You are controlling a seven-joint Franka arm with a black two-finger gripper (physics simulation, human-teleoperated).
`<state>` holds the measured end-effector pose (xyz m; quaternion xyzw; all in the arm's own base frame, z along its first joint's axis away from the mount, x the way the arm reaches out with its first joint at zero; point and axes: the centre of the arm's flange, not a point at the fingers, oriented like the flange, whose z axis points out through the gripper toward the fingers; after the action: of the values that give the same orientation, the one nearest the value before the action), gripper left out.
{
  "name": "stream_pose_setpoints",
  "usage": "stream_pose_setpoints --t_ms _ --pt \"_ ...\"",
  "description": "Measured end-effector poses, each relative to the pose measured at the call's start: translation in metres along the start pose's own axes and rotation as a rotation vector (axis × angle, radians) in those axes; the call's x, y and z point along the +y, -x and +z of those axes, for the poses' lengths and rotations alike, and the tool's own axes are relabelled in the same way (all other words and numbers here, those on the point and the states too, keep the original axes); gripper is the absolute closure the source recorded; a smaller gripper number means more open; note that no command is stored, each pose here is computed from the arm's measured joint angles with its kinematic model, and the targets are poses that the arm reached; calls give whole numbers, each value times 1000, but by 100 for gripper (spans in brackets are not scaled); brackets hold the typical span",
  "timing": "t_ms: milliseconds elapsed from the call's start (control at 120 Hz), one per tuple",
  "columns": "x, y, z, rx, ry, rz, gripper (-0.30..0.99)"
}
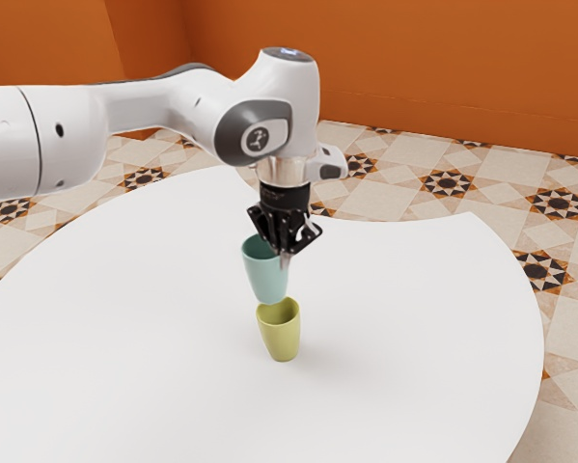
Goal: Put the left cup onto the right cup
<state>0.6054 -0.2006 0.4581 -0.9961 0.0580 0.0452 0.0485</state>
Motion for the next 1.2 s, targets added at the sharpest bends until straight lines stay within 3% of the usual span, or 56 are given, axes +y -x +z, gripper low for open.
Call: stream_pose_setpoints --t_ms 1200 --pt "7 -13 30 -24 15 -26 78"
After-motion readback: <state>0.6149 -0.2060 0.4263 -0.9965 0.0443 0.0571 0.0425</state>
